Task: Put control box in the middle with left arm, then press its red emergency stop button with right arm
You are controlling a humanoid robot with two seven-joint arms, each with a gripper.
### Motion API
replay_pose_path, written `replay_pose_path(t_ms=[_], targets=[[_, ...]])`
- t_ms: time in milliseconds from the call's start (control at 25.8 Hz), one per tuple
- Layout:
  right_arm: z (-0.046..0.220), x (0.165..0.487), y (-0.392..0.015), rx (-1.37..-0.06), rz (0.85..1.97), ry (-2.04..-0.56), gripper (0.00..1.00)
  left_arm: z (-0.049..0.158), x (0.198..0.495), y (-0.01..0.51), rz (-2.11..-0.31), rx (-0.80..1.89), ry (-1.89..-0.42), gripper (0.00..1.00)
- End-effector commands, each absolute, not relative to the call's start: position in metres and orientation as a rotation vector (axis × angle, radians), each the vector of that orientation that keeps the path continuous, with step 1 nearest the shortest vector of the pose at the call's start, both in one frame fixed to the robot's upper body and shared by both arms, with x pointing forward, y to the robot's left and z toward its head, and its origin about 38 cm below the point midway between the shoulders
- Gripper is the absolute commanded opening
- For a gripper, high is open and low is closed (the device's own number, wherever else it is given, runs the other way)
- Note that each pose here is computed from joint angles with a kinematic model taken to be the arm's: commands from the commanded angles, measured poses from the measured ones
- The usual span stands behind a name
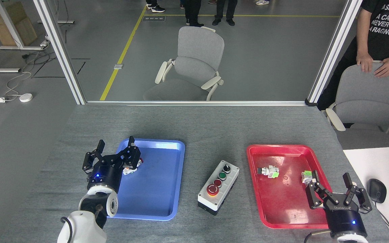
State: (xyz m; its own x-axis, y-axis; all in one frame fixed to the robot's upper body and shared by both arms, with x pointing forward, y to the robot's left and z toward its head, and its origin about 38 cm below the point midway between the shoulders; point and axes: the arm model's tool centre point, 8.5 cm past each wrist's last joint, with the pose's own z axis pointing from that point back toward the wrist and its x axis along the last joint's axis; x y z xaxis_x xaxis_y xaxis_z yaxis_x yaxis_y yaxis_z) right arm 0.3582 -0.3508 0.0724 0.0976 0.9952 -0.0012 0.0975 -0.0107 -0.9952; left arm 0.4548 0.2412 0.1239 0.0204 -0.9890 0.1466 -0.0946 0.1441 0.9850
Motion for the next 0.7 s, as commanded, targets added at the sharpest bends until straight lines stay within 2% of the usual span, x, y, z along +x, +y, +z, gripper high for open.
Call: replay_pose_path(t_ms=[0, 348, 658], targets=[[0.076, 0.358, -0.350, -1.336, 1.093, -1.216, 0.98, 0.124, 0.455, 0.242, -1.034, 1.180, -1.321, 0.99], [0.061, 0.360, -0.349, -1.294, 1.139, -1.194, 0.98, 0.125, 0.455, 0.242, -1.031, 1.182, -1.325, 0.99], [0.056, 0.383, -0.327, -1.262, 1.223, -1.212, 0.98, 0.123, 0.454, 0.243, -1.025, 1.177, -1.321, 0.99]])
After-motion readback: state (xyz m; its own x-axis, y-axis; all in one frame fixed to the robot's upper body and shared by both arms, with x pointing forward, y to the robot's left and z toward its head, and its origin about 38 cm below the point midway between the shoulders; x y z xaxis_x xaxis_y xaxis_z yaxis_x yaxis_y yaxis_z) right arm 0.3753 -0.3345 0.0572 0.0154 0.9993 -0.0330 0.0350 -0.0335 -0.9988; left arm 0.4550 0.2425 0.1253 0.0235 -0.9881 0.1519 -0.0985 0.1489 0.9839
